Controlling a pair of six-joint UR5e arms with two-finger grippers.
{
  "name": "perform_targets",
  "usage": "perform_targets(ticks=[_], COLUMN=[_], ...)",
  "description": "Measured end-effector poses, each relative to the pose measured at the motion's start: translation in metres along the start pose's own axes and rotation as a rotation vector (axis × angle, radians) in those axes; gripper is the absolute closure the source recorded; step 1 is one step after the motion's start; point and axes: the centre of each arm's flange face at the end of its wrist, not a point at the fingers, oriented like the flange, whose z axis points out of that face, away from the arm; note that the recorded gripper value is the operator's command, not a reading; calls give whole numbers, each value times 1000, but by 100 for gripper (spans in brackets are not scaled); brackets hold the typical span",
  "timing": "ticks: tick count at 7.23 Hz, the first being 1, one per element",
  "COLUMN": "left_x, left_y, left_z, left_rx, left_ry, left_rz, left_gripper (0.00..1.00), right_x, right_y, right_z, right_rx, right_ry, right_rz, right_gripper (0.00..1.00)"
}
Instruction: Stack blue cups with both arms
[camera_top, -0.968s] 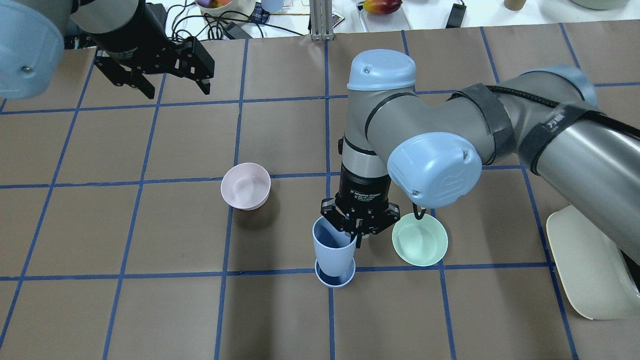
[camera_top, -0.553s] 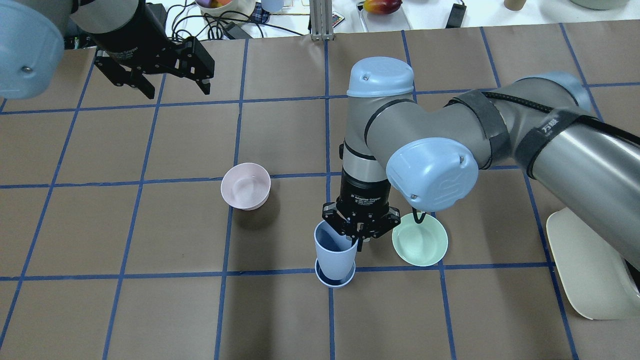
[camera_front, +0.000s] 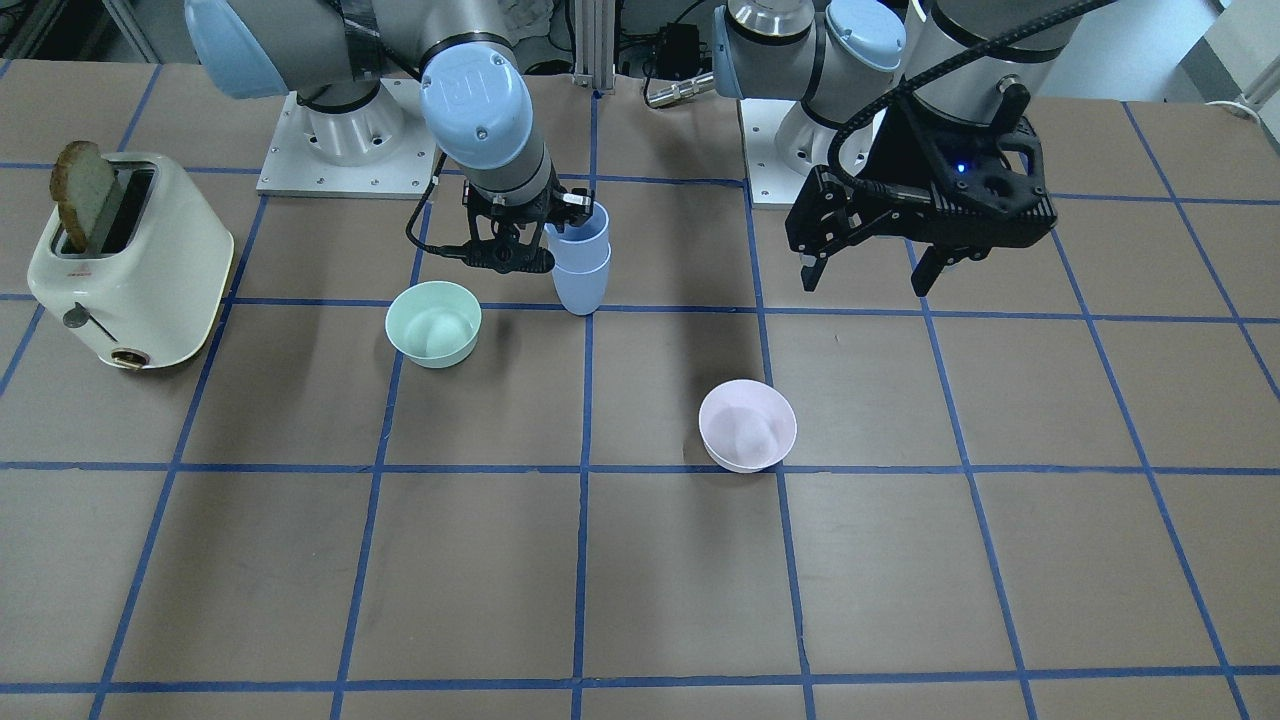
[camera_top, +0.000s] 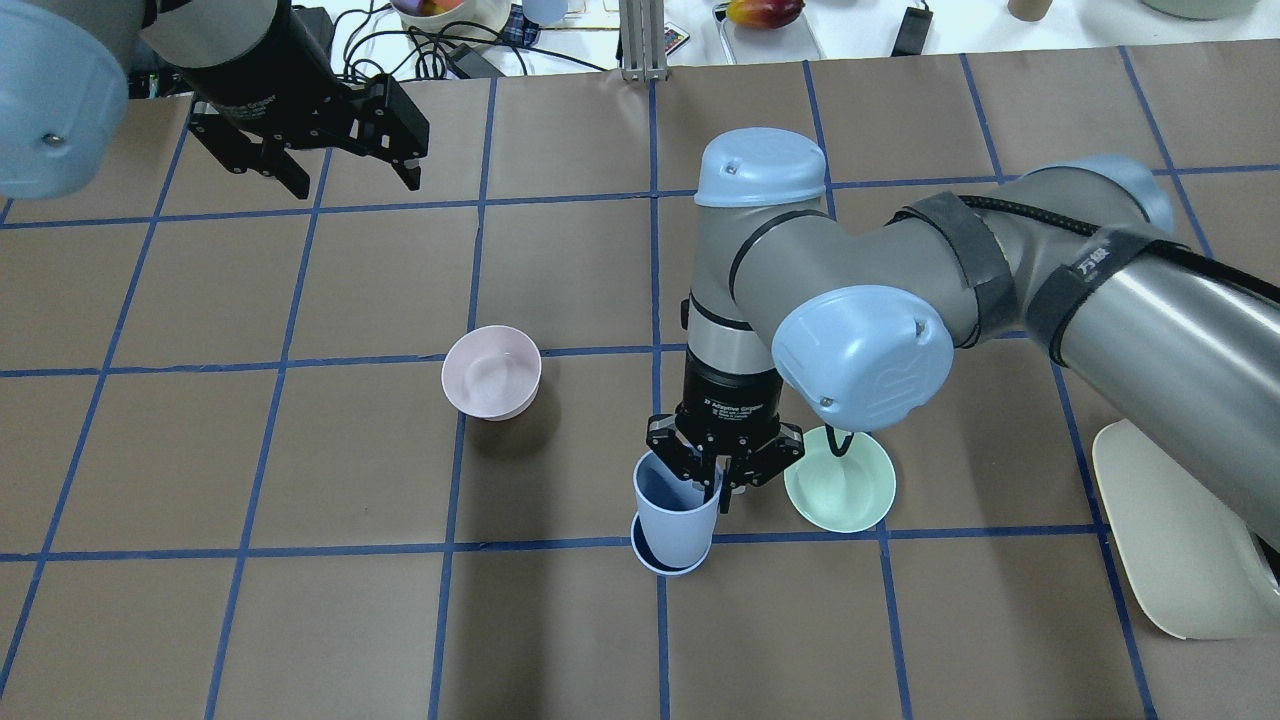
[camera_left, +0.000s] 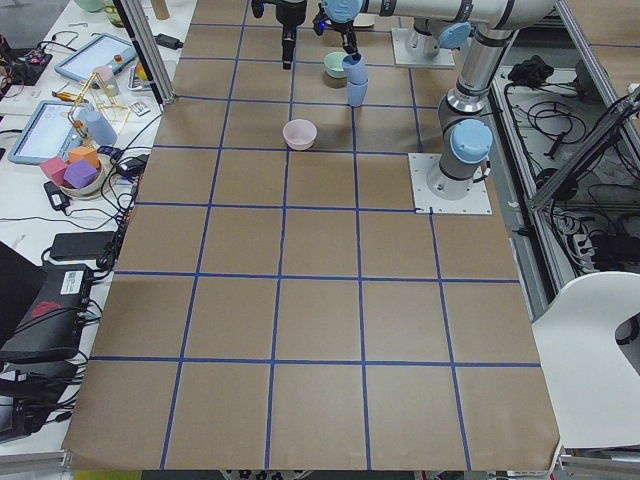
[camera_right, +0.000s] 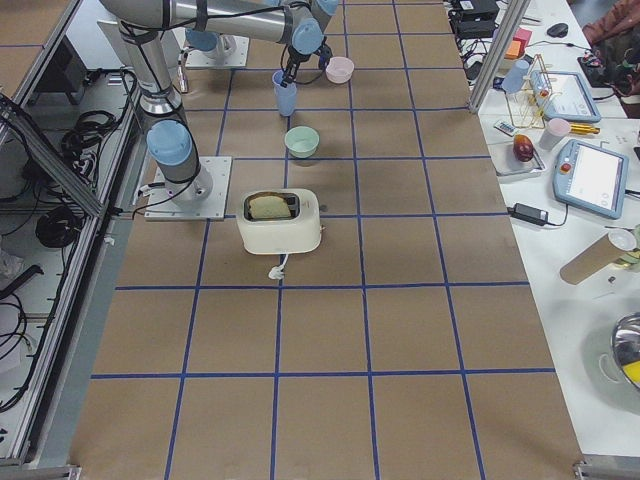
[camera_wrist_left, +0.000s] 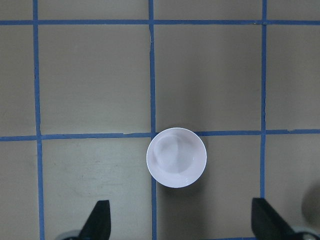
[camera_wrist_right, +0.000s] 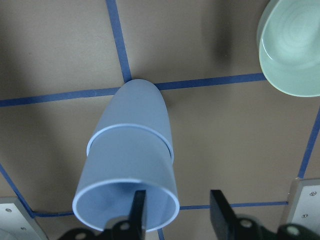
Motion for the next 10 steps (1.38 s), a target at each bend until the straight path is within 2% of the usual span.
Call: perform_targets(ticks=[2, 3, 4, 5, 7, 8, 10], left_x=[0, 0, 0, 0, 0, 0, 0], left_y=[1, 1, 2, 2, 2, 2, 2], left_z=[-1, -1, -2, -2, -2, -2, -2], left_rx=[-1, 0, 0, 0, 0, 0, -1], left_ry=[0, 0, 0, 0, 0, 0, 0], left_rz=[0, 0, 0, 0, 0, 0, 0], left_gripper=[0, 0, 0, 0, 0, 0, 0], right_x=[3, 8, 19, 36, 85, 108, 127], right_y=[-3, -11, -23, -35, -59, -66, -66], right_z=[-11, -32, -66, -107, -174, -191, -204], right_rx=[29, 85, 167, 243, 345, 369, 390], right_ry=[11, 37, 69, 78, 54, 40, 43], right_rz=[-1, -4, -17, -40, -16, 12, -23], right_gripper=[0, 0, 0, 0, 0, 0, 0])
